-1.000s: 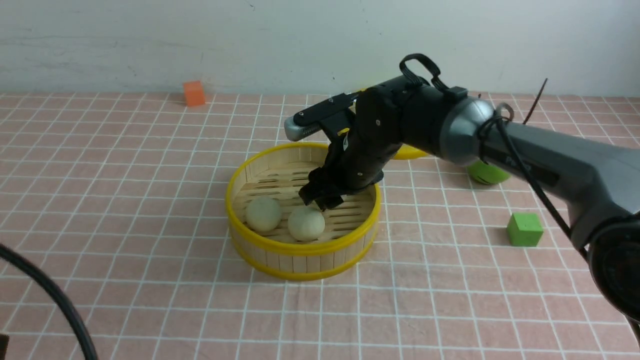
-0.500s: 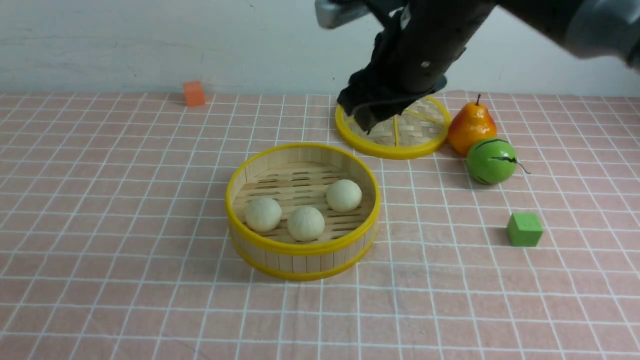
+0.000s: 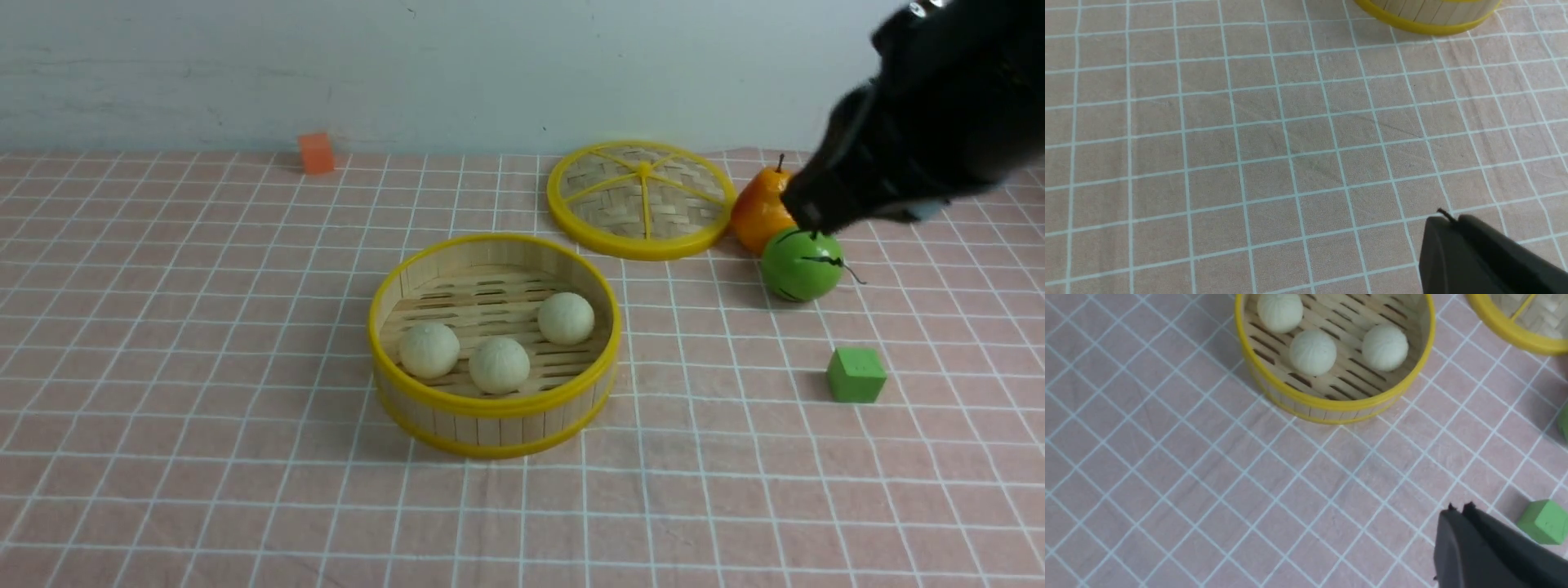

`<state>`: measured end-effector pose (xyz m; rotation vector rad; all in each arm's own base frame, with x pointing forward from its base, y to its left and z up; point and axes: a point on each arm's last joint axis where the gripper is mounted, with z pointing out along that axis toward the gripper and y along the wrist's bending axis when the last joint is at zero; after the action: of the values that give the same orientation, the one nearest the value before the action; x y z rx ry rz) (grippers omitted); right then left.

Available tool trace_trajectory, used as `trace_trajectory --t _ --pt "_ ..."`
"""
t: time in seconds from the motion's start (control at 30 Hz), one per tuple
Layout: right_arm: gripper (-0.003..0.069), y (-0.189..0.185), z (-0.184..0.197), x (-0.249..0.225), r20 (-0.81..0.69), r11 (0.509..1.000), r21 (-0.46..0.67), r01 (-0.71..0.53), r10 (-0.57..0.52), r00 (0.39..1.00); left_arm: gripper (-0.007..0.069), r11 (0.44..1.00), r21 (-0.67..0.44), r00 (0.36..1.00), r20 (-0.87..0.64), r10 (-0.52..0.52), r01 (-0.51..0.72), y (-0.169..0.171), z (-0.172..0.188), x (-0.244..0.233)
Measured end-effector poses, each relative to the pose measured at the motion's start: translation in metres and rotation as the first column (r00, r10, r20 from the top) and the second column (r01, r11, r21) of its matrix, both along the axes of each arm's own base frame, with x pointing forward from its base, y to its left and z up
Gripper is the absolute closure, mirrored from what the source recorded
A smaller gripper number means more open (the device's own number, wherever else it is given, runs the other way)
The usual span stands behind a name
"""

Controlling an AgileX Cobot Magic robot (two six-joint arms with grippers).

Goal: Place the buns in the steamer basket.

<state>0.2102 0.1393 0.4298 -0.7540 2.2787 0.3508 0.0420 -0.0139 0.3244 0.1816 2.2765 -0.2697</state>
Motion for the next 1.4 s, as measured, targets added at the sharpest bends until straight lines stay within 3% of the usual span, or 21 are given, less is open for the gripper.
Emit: trace_trajectory --t 0.13,0.27,0.57,0.87,1.03,1.1,1.2,1.23,1.27,1.4 --pt "0.0676 -0.015 -0.014 -0.032 0.082 0.990 0.142 0.004 -0.015 0.996 0.0605 1.000 0.000 1.000 0.000 0.000 0.000 0.000 0.000 0.000" --pt "0.0675 -0.026 -0.034 -0.051 0.130 0.979 0.205 0.015 -0.042 0.991 0.0599 1.000 0.000 1.000 0.000 0.000 0.000 0.000 0.000 0.000" --pt "0.0669 -0.043 -0.069 -0.078 0.063 0.988 0.156 0.021 -0.031 0.998 0.0588 1.000 0.000 1.000 0.000 0.000 0.000 0.000 0.000 0.000" --pt "0.0680 -0.049 -0.064 -0.088 0.092 0.985 0.173 0.013 -0.029 0.995 0.0587 1.000 0.000 1.000 0.000 0.000 0.000 0.000 0.000 0.000" --pt "0.0680 -0.055 -0.076 -0.096 0.273 0.980 0.198 -0.022 -0.033 0.961 0.0587 1.000 0.000 1.000 -0.001 0.000 0.000 0.000 0.000 0.000" --pt "0.0680 -0.063 -0.082 -0.103 0.323 0.974 0.228 -0.004 -0.072 0.944 0.0587 1.000 0.000 1.000 -0.001 0.000 0.000 0.000 0.000 0.000" --pt "0.0680 -0.087 -0.112 -0.119 0.388 0.934 0.344 0.095 -0.233 0.892 0.0587 1.000 0.000 1.000 -0.001 0.000 0.000 0.000 0.000 0.000" --pt "0.0680 -0.088 -0.115 -0.118 0.386 0.934 0.347 0.083 -0.223 0.895 0.0587 1.000 0.000 1.000 -0.001 0.000 0.000 0.000 0.000 0.000" --pt "0.0680 -0.098 -0.127 -0.124 0.401 0.917 0.365 0.158 -0.308 0.863 0.0587 1.000 0.000 1.000 -0.001 0.000 0.000 0.000 0.000 0.000" --pt "0.0680 -0.122 -0.175 -0.140 0.409 0.859 0.386 0.336 -0.486 0.772 0.0584 1.000 0.000 1.000 -0.001 0.000 0.000 0.000 0.000 0.000"
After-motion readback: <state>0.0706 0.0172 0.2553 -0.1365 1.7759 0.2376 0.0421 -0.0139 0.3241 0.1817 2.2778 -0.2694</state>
